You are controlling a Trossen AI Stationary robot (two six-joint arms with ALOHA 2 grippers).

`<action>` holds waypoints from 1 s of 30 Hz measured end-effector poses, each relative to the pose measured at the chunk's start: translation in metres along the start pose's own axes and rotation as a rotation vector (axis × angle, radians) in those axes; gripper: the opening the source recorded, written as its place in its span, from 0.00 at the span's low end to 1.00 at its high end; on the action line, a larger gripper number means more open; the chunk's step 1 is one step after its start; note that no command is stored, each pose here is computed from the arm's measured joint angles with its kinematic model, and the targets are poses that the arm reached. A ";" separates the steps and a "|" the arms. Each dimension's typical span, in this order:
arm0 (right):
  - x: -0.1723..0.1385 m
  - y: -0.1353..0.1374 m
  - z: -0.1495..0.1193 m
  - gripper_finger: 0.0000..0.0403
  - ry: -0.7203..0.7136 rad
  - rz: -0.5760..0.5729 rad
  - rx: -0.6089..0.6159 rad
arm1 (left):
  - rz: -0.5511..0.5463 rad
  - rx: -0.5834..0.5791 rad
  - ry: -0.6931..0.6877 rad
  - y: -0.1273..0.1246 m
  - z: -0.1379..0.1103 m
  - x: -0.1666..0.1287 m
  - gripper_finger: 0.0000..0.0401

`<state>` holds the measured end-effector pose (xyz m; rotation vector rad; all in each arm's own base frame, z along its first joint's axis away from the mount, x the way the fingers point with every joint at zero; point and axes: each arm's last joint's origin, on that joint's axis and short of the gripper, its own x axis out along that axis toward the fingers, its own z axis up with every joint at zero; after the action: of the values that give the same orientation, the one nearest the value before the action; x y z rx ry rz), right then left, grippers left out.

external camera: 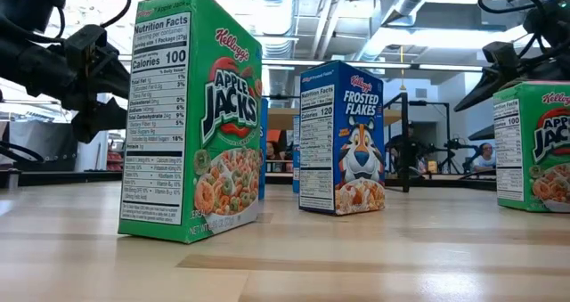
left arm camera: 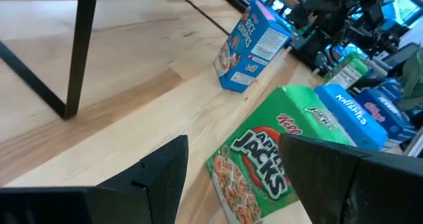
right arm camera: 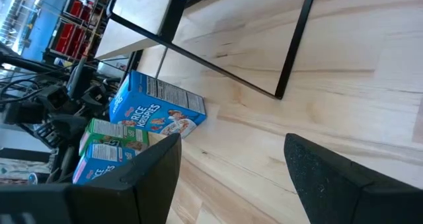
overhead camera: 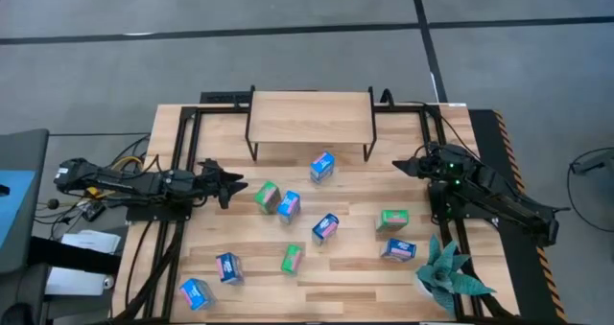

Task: Stack cereal on shelf
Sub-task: Put the right green cereal box on the shelf

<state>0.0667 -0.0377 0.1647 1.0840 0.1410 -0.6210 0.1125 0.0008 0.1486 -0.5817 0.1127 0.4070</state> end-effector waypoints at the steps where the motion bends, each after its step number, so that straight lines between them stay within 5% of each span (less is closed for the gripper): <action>1: 0.000 0.000 0.000 0.72 0.000 0.000 0.000 | 0.000 0.000 0.000 0.000 0.000 0.000 0.56; 19: 0.000 0.000 0.000 0.72 0.000 0.000 0.000 | 0.063 -0.029 -0.072 0.001 0.003 0.000 0.56; 25: 0.000 0.000 0.000 0.72 0.000 0.000 0.000 | 0.110 -0.174 -0.125 0.003 0.004 0.000 0.56; 30: 0.000 0.000 0.000 0.72 0.000 0.000 0.000 | 0.108 -0.184 -0.126 0.002 0.005 0.000 0.56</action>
<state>0.0667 -0.0377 0.1647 1.0838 0.1412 -0.6211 0.1111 0.0051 0.1512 -0.7317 -0.0152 0.5616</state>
